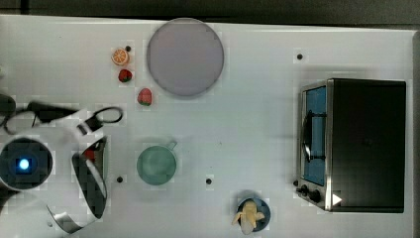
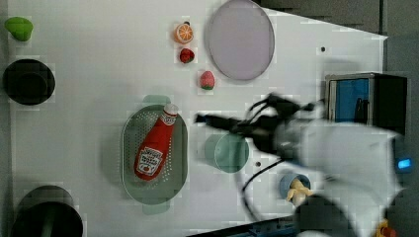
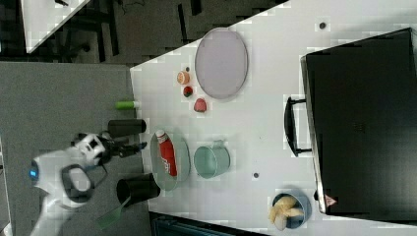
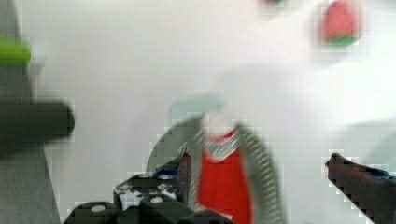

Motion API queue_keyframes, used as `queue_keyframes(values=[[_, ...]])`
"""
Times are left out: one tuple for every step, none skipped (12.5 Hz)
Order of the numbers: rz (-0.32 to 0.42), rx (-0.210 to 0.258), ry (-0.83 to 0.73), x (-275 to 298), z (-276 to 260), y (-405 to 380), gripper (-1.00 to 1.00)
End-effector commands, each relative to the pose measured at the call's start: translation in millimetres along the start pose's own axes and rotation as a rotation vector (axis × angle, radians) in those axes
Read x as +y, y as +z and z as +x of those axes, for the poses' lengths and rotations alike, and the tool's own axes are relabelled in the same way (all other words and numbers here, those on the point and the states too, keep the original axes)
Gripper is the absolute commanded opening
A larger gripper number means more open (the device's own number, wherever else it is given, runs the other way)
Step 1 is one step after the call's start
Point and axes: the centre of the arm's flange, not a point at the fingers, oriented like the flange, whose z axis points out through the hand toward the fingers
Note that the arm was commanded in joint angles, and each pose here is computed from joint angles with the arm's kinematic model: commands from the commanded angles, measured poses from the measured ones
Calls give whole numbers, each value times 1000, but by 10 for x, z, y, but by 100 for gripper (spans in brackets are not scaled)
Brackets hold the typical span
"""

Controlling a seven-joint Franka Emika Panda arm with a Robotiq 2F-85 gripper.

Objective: Pick Ketchup from the table and place it in strainer.

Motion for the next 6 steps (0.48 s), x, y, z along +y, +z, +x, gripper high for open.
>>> queue_keyframes(values=[[-27,28,341,1013,985,-742,100],[-49,18,401,1303,1162,-1021,100],[-61,16,463,1593,1323,-1326,100],[-72,15,520,1880,1446,-1620,100],[-84,11,568,2137,1528,-1889,100],[-115,-1,602,2359,1564,-2105,100]])
